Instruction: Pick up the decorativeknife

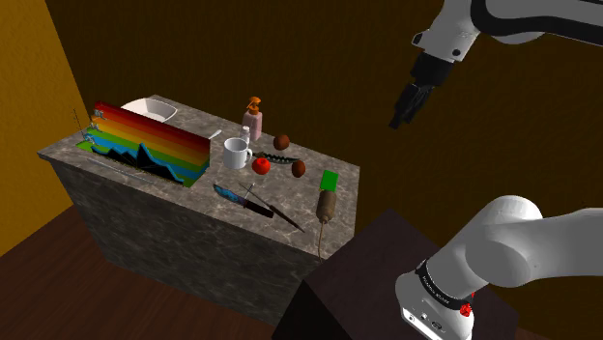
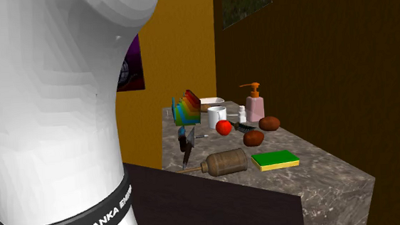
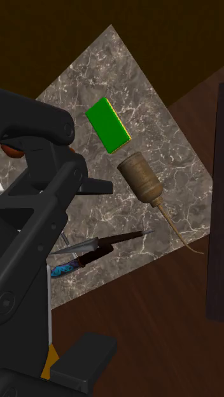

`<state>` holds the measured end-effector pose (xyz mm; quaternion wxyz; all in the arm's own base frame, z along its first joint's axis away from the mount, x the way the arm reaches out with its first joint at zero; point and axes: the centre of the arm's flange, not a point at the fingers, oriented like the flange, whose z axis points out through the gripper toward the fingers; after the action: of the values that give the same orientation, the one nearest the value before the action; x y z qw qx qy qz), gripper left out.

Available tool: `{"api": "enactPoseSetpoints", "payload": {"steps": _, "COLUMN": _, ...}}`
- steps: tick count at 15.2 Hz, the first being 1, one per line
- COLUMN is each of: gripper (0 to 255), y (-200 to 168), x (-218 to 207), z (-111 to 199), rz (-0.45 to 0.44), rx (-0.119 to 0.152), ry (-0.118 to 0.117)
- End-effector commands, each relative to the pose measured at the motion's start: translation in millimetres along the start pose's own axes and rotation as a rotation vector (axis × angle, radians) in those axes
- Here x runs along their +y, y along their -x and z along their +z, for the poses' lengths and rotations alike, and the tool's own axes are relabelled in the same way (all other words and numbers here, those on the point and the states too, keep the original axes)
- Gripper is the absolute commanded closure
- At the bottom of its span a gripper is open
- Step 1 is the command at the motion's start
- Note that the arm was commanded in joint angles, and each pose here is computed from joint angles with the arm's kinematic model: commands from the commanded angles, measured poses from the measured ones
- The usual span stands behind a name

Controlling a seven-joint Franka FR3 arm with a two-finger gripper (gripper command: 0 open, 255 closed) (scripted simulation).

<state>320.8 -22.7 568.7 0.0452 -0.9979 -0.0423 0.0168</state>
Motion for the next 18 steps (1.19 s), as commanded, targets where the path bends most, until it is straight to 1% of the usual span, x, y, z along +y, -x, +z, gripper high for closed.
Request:
{"api": "enactPoseSetpoints", "payload": {"steps": 1, "gripper": 0, "y": 0.0, "x": 0.0, "z": 0.0, "rz": 0.000, "rx": 0.000, "ry": 0.000}}
{"api": "enactPoseSetpoints", "payload": {"steps": 18, "gripper": 0, "y": -125.8, "x": -68.9, "z": 172.4, "rz": -0.146, "rx": 0.041, "ry": 0.086}}
